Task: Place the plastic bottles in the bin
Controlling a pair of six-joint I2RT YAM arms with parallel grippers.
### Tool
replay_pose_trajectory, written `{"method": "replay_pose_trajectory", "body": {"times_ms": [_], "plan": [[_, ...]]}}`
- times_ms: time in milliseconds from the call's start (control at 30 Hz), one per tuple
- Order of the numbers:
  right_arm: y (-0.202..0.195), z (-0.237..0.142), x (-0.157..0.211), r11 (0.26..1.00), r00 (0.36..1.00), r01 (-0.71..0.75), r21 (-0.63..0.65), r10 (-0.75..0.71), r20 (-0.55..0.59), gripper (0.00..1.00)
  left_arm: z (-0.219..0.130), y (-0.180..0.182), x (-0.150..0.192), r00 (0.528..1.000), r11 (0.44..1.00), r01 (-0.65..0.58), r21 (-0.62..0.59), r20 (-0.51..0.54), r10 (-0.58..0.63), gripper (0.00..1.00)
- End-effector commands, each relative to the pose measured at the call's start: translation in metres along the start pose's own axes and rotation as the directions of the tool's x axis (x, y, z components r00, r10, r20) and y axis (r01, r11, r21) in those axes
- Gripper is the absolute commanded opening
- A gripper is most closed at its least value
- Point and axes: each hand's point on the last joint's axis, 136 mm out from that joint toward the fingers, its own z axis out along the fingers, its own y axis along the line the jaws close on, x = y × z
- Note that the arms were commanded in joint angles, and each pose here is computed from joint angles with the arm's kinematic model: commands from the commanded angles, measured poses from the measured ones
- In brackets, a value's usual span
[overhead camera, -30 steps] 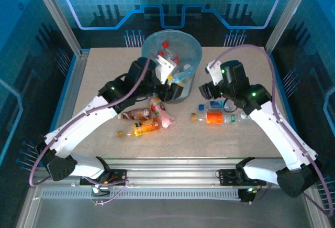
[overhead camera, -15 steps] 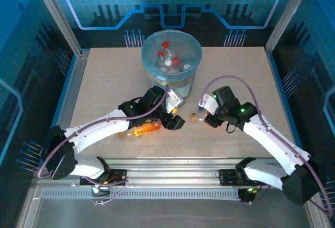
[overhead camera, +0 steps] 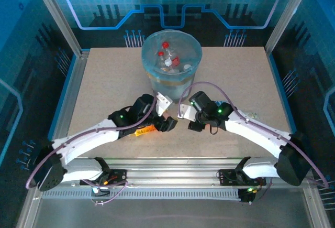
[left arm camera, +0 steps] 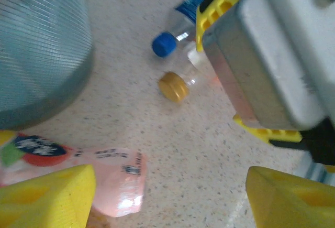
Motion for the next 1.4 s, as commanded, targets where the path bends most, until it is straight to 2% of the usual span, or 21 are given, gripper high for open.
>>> {"method": "replay_pose_trajectory", "body": {"times_ms": [0, 100, 200, 300, 367, 600, 967, 1067, 1267, 1367], "plan": [[-0.007, -0.006, -0.044, 0.979, 0.966, -0.202, -0.035, 0.205, 0.155, 0.71, -0.023, 0.024, -0.003, 0.996, 0.991, 0.071, -0.117, 0.071, -0.063, 0.77], [-0.009, 0.003, -0.053, 0.922, 0.905, -0.382, -0.069, 0.388, 0.174, 0.74, -0.041, 0.044, -0.003, 0.980, 0.969, 0.170, -0.181, 0.132, -0.147, 0.79], [-0.008, 0.015, -0.060, 0.850, 0.839, -0.516, -0.104, 0.526, 0.142, 0.75, -0.058, 0.068, 0.001, 0.946, 0.926, 0.304, -0.225, 0.187, -0.266, 0.80], [-0.005, 0.031, -0.065, 0.789, 0.785, -0.604, -0.111, 0.613, 0.087, 0.76, -0.073, 0.089, 0.005, 0.896, 0.867, 0.429, -0.252, 0.238, -0.375, 0.80], [0.000, 0.039, -0.070, 0.771, 0.769, -0.625, -0.121, 0.635, 0.071, 0.77, -0.079, 0.097, 0.009, 0.875, 0.842, 0.472, -0.261, 0.253, -0.412, 0.80], [0.020, 0.072, -0.080, 0.728, 0.733, -0.663, -0.174, 0.679, 0.052, 0.81, -0.083, 0.104, 0.017, 0.866, 0.820, 0.495, -0.288, 0.238, -0.439, 0.81], [0.041, 0.108, -0.064, 0.731, 0.746, -0.661, -0.168, 0.665, -0.039, 0.80, -0.080, 0.105, 0.023, 0.858, 0.809, 0.512, -0.290, 0.228, -0.461, 0.82], [0.044, 0.110, -0.060, 0.732, 0.747, -0.660, -0.169, 0.663, -0.050, 0.76, -0.080, 0.105, 0.022, 0.857, 0.808, 0.513, -0.289, 0.230, -0.462, 0.82], [0.047, 0.106, -0.060, 0.735, 0.754, -0.651, -0.190, 0.656, -0.043, 0.61, -0.080, 0.106, 0.019, 0.857, 0.809, 0.512, -0.290, 0.234, -0.459, 0.81], [0.046, 0.101, -0.058, 0.735, 0.753, -0.652, -0.188, 0.657, -0.040, 0.57, -0.081, 0.106, 0.016, 0.858, 0.809, 0.510, -0.291, 0.236, -0.456, 0.82]]}}
